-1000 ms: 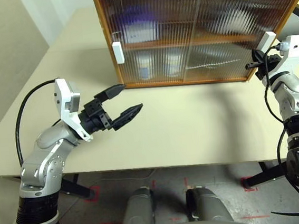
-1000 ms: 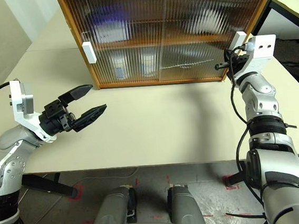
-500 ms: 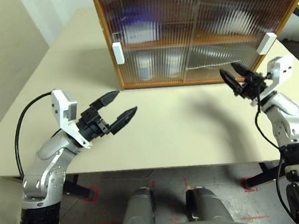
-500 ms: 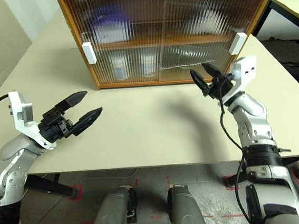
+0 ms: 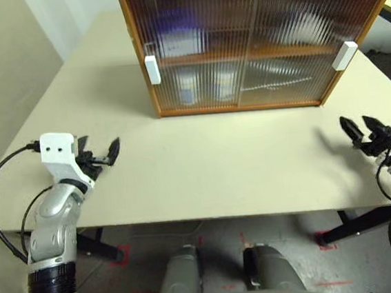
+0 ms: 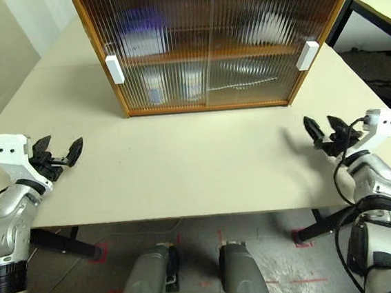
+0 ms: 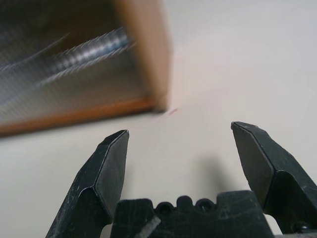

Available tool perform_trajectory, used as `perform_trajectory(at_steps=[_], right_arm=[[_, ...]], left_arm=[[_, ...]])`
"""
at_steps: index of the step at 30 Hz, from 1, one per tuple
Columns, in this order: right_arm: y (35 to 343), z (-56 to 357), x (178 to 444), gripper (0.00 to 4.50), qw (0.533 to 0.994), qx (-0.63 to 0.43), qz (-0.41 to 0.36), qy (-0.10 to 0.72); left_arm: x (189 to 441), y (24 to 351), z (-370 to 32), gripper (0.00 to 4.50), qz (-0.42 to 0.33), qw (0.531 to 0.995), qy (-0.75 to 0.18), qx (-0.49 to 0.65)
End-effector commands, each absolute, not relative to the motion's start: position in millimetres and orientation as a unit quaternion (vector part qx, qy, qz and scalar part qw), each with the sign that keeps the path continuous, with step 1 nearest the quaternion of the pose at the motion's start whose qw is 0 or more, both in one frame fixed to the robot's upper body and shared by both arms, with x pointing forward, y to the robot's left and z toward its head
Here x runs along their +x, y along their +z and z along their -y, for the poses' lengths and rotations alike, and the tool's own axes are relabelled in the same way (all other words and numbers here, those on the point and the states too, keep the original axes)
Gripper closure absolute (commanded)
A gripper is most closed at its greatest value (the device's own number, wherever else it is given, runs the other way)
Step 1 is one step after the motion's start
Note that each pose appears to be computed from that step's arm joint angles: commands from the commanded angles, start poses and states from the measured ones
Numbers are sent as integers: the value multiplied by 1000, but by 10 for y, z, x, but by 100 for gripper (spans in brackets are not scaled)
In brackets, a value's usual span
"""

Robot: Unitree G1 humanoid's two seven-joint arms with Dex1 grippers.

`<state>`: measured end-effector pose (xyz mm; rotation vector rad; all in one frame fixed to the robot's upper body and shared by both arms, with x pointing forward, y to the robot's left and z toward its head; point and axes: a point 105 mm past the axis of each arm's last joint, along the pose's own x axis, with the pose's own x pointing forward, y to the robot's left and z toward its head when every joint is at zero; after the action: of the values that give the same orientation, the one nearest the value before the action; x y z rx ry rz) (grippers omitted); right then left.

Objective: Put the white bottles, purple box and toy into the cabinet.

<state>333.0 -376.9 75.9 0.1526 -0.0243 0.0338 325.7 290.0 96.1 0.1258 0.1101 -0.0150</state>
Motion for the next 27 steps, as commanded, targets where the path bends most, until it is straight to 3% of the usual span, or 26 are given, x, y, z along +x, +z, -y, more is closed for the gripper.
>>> perform_trajectory(at_steps=[1, 11, 21, 27], right_arm=[[857, 3845, 3349, 5, 997, 76, 23, 8], [957, 3919, 3410, 5, 997, 79, 10, 0], [915, 4115, 3265, 5, 996, 78, -5, -36], [971, 4156, 3249, 5, 996, 74, 6, -42]], left_arm=[[3323, 968, -2907, 0, -54, 995, -1, 79], [3474, 1225, -2966, 0, 27, 993, 52, 100], [3371, 1227, -2949, 0, 29, 991, 46, 119], [3463, 1254, -2842, 0, 34, 992, 32, 116]])
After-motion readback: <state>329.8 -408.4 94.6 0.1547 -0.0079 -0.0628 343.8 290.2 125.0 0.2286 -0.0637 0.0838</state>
